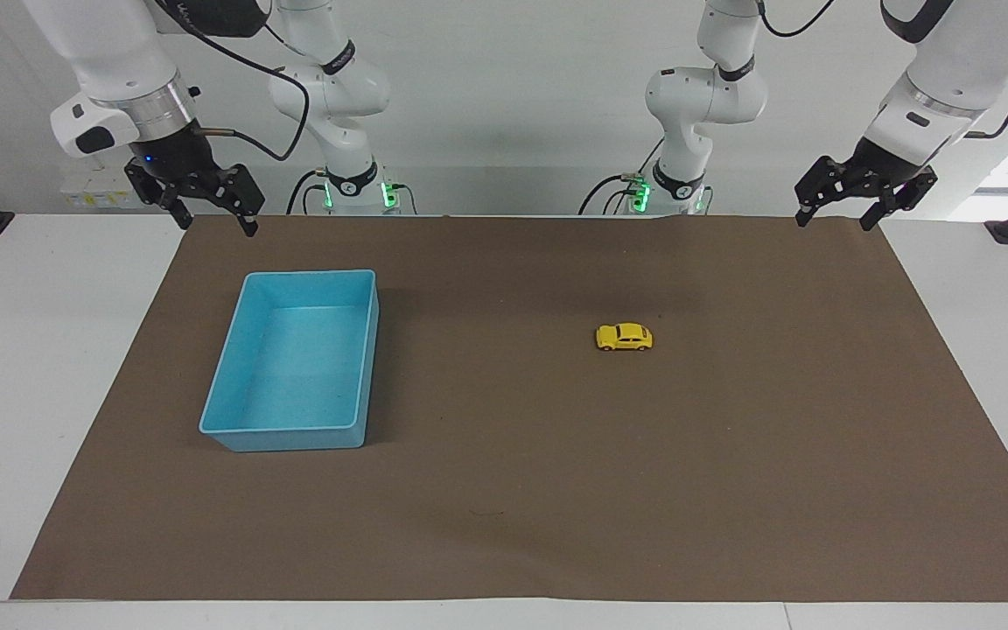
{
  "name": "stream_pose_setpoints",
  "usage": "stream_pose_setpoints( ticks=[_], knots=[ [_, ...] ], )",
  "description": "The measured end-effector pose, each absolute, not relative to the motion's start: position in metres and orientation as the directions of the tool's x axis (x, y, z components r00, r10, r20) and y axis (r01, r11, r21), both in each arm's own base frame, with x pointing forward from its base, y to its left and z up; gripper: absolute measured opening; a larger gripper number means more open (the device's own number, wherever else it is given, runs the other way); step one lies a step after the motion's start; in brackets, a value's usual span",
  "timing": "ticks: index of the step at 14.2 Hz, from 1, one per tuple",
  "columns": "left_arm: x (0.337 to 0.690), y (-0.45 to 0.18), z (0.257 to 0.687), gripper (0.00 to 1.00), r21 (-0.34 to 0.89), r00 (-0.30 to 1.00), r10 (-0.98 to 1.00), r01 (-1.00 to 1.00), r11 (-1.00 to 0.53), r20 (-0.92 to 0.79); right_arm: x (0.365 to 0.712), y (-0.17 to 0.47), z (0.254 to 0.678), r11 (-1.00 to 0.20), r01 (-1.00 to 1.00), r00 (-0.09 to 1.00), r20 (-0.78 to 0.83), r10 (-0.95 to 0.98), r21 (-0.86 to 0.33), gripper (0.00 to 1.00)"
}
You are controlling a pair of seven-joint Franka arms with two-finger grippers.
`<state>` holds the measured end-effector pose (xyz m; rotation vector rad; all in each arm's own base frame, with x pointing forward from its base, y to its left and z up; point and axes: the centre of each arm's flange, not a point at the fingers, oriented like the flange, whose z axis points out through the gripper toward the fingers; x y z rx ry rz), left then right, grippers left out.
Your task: Wind up and store yellow beetle car
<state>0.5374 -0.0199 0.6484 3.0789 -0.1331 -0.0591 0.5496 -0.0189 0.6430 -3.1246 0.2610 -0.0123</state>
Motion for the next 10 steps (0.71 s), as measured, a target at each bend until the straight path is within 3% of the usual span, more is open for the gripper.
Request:
stream_pose_setpoints(
  ticks=[10],
  knots=[
    [0.5322,-0.0157,0.6506,1.00,0.064,0.994,-0.102,-0.098,-0.993,-0.051,0.5496,-0.0188,0.6429,-0.986,-0.166,0.986,0.007,-0.166,-0.007,1.00]
  ],
)
